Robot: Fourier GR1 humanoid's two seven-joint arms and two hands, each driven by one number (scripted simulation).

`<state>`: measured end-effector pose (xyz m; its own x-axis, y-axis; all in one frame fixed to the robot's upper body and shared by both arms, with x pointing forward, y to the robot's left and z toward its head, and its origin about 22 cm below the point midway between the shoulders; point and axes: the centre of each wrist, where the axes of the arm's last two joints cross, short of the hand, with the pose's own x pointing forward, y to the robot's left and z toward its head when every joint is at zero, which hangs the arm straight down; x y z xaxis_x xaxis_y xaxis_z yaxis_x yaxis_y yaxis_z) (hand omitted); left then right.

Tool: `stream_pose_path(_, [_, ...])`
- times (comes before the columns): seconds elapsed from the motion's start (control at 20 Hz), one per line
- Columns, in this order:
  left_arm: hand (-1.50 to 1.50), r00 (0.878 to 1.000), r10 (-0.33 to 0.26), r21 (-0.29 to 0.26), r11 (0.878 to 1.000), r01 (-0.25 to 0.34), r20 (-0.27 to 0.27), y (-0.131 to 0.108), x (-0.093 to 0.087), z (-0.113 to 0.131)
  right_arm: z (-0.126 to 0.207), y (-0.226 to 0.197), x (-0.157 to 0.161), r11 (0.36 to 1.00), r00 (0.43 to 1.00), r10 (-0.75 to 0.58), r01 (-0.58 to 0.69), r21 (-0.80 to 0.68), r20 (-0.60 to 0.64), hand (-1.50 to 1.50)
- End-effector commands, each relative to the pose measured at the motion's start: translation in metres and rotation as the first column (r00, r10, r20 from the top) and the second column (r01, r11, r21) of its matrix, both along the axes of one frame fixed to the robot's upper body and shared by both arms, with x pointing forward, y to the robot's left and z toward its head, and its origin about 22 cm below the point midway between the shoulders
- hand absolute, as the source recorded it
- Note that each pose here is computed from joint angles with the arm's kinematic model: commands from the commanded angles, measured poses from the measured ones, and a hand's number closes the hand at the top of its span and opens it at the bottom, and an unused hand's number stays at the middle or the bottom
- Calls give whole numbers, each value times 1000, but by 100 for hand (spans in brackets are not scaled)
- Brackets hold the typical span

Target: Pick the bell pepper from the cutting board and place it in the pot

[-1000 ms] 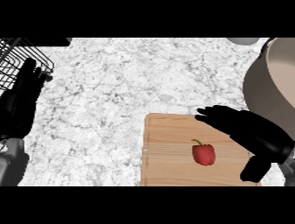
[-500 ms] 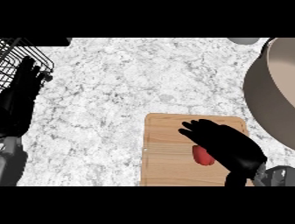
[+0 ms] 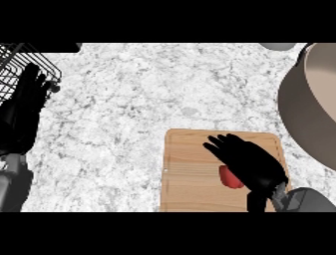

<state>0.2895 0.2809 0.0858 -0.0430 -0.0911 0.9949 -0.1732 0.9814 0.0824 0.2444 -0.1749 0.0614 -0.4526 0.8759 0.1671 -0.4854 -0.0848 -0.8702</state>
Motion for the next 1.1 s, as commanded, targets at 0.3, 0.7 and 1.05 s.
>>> stream_pose_path(0.3, [0, 1000, 9, -3, 1000, -9, 10, -13, -14, 9, -16, 3, -1, 1000, 1000, -11, 11, 6, 4, -150])
stream_pose_path(0.7, [0, 1000, -1, -5, 1000, 1, -7, -11, -18, 2, -61, -8, 1, 998, 999, -47, 47, -50, -4, -150])
stream_pose_path(1.05, [0, 1000, -11, -15, 1000, 11, -10, 12, -11, -9, -61, -40, 26, 985, 991, 134, -131, -112, 17, 150])
